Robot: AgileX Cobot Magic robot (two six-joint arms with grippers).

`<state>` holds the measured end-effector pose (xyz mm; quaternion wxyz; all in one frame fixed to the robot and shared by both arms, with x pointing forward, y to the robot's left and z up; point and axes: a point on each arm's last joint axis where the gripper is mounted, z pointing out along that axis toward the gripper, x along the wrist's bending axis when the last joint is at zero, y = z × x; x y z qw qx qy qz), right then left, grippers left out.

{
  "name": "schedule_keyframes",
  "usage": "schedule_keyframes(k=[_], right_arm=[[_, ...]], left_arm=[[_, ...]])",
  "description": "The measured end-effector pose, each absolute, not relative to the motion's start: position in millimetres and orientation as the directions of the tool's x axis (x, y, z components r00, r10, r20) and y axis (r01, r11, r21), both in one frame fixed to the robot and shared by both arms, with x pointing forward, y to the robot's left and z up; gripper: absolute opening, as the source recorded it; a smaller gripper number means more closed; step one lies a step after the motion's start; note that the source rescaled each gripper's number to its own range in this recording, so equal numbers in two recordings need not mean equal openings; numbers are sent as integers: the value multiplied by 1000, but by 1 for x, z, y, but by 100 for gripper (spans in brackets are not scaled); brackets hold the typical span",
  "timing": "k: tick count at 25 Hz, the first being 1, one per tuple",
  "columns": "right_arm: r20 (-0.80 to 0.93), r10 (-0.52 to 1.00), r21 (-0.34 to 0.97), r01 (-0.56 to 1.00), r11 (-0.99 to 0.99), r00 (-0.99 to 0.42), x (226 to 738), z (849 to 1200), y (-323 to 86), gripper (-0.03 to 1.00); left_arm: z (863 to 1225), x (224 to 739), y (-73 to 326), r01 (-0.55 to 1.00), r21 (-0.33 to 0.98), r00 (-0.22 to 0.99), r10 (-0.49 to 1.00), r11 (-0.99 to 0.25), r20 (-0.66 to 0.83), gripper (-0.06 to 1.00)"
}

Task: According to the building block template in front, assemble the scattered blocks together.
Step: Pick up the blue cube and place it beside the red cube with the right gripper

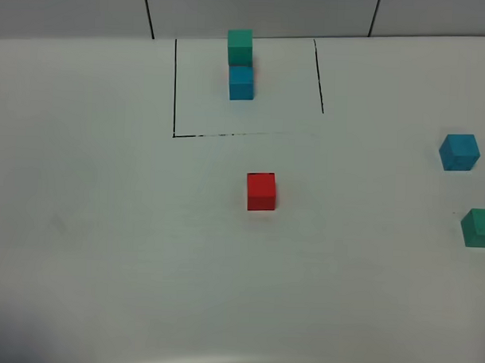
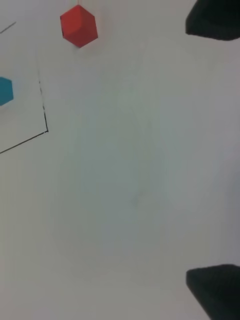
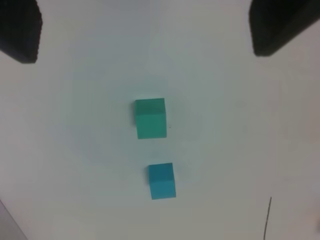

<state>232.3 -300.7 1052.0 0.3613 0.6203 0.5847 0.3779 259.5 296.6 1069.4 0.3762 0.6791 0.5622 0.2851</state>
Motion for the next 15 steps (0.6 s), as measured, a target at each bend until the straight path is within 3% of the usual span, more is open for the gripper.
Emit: schedule_keyframes(k=[9,15], right_arm=[[52,998,890,453,-59,27,232,1052,-300,70],[54,998,890,453,-60,26,232,1052,-300,70]], left_arm=[[1059,229,302,458,887,229,972,-65,-47,96],[1045,227,300,538,838,247,967,-88,-57,93]])
